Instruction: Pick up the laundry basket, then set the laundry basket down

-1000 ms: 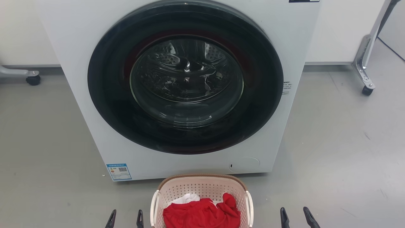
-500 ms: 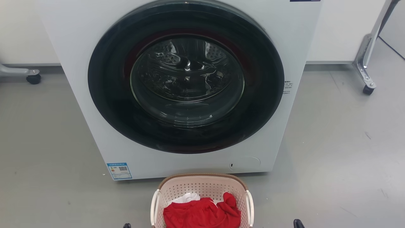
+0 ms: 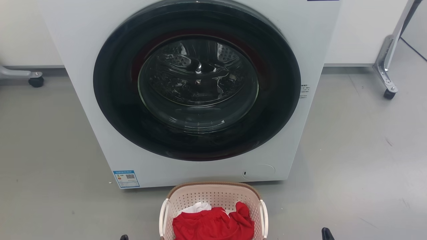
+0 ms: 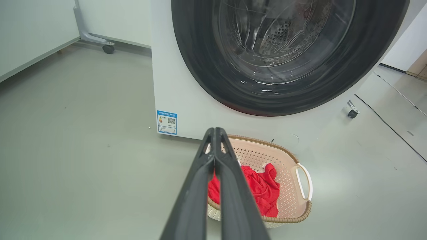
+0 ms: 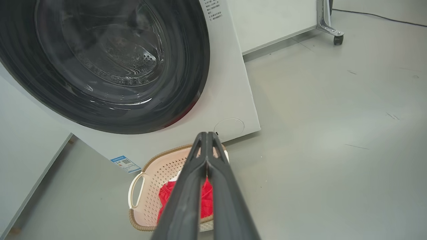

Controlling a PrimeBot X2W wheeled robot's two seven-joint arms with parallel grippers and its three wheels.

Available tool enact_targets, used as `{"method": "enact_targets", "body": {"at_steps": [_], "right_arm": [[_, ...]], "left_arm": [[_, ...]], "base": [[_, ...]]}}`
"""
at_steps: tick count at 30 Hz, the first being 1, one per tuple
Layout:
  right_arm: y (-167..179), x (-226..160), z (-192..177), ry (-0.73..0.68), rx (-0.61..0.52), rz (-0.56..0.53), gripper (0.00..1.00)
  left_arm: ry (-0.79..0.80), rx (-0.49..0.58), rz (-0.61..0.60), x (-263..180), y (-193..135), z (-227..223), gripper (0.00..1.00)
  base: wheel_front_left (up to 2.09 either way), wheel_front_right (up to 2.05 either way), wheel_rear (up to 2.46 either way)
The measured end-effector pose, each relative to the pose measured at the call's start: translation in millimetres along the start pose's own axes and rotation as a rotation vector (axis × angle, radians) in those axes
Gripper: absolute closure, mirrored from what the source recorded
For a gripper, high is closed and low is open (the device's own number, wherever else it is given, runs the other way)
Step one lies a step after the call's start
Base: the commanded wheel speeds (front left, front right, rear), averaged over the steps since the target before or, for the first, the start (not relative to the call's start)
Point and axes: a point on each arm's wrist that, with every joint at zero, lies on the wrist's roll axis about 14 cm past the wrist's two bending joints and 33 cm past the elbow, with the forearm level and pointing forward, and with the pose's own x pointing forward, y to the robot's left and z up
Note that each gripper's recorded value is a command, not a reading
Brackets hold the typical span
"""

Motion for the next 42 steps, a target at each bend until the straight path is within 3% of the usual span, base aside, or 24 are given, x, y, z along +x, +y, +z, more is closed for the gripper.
{"method": "enact_targets", "body": {"at_steps": [42], "right_arm": [[-34, 21, 20, 0.024, 0.599, -0.064, 1.00]], "left_arm": [[0.050, -0.649, 0.031, 21, 18, 14, 1.00]], "base": [[0.00, 0.00, 0.00]]}}
